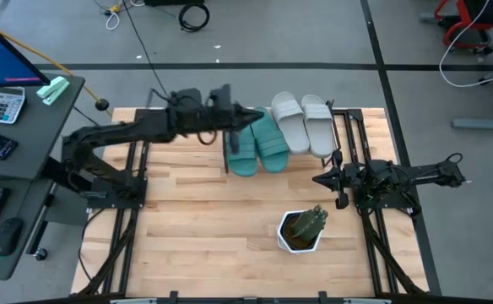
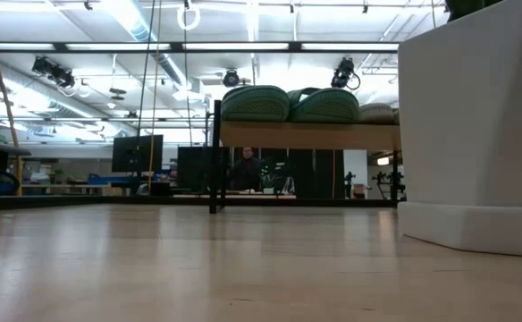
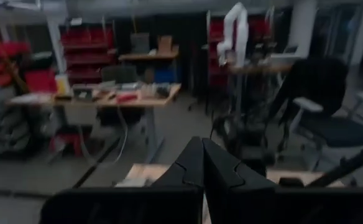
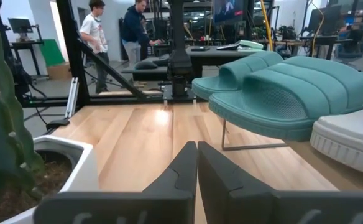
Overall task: Pick and place slides into the shelf
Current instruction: Return to Home Position
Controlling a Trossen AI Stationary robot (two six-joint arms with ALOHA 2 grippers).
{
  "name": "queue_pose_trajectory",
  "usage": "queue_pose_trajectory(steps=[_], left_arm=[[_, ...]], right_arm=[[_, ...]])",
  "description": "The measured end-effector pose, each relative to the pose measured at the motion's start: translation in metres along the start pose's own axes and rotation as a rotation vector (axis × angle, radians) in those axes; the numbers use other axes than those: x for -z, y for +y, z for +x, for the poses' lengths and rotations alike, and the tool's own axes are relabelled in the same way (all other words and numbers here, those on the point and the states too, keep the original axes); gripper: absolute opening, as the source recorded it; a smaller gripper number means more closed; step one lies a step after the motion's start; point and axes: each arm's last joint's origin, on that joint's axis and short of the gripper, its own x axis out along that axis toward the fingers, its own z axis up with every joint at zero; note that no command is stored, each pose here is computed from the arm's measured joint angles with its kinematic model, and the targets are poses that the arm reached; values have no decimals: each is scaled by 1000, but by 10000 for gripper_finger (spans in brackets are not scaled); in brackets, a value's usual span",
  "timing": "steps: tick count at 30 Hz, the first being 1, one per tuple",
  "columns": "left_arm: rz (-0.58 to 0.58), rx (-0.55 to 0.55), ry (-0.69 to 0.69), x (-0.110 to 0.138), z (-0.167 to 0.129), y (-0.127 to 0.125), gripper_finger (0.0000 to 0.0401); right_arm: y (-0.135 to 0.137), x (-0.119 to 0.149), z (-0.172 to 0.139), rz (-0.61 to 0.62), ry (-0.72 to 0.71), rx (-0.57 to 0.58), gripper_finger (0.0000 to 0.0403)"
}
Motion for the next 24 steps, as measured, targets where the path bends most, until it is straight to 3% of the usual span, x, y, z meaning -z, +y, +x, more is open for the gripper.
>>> queue_pose_trajectory(steps=[3, 8, 13, 16, 22, 24], left_arm=[[-10, 17, -83, 12, 24, -8, 2], [-102, -32, -77, 44, 53, -20, 1], [-57, -66, -113, 41, 52, -35, 1], [-49, -93, -117, 48, 40, -39, 1], [-103, -160, -304, 63, -18, -33, 1], [-85, -168, -293, 71, -36, -32, 0]], right_arm=[[0, 0, 0, 1, -1, 0, 19], [0, 0, 0, 1, -1, 0, 19], [0, 0, 0, 1, 1, -1, 19], [0, 0, 0, 1, 1, -2, 19], [0, -1, 0, 1, 1, -2, 19], [0, -1, 0, 1, 2, -2, 19]])
